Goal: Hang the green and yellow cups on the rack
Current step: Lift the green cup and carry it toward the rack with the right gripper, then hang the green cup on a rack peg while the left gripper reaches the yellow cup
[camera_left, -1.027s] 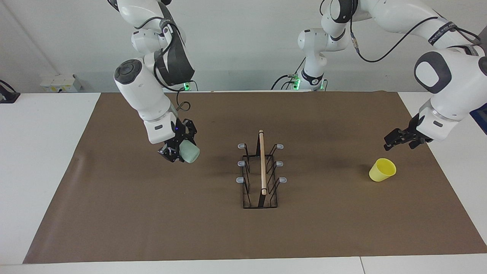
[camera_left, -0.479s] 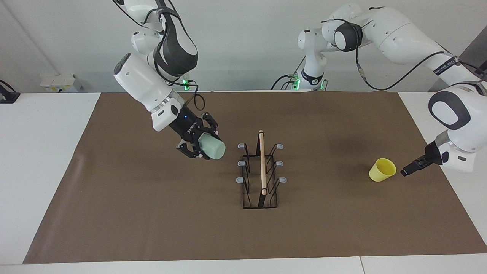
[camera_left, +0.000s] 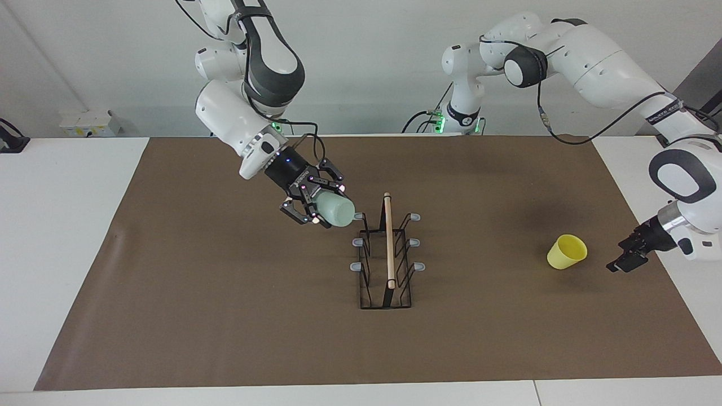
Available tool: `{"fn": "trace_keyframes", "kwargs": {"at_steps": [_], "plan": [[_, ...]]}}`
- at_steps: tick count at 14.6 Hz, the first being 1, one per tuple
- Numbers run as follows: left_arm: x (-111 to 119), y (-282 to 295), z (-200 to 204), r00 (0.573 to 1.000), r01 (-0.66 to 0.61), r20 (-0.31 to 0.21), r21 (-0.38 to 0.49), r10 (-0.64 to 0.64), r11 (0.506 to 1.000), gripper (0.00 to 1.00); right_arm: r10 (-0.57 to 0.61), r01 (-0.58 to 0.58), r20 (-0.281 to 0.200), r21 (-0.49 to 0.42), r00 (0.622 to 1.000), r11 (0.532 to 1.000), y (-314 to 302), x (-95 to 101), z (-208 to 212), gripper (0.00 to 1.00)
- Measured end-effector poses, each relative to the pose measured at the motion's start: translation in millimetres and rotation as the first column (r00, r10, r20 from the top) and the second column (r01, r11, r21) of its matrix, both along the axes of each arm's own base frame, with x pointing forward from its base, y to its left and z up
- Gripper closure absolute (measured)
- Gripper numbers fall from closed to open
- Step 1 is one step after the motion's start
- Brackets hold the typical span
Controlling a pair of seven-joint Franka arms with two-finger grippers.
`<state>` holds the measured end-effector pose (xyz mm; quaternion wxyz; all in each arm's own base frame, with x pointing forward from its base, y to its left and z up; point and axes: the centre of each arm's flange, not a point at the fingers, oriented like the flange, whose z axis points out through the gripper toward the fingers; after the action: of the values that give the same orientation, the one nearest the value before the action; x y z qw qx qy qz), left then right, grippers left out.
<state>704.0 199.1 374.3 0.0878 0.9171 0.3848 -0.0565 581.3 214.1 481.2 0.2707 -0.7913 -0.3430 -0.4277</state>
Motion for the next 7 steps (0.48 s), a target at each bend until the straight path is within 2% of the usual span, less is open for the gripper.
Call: {"fn": "trace_keyframes", "kwargs": {"at_steps": [2,4,7], "plan": [[-9,12,-14,0.987,-0.16,-0.033,-0.035,0.159,0.986,0.0,-0.048,0.047,0.027,0.051,0.998,0.998,8,-9.2,-4,0.3],[-13,22,-19,0.945,-0.325,-0.05,-0.075,0.322,0.943,0.0,-0.075,0.07,0.046,0.098,0.996,0.993,18,-18.1,-11,0.3],[-27,20,-31,0.879,-0.474,-0.126,-0.117,0.46,0.873,0.0,-0.112,0.099,0.068,0.172,0.991,0.98,24,-28.2,-25,0.3]]}}
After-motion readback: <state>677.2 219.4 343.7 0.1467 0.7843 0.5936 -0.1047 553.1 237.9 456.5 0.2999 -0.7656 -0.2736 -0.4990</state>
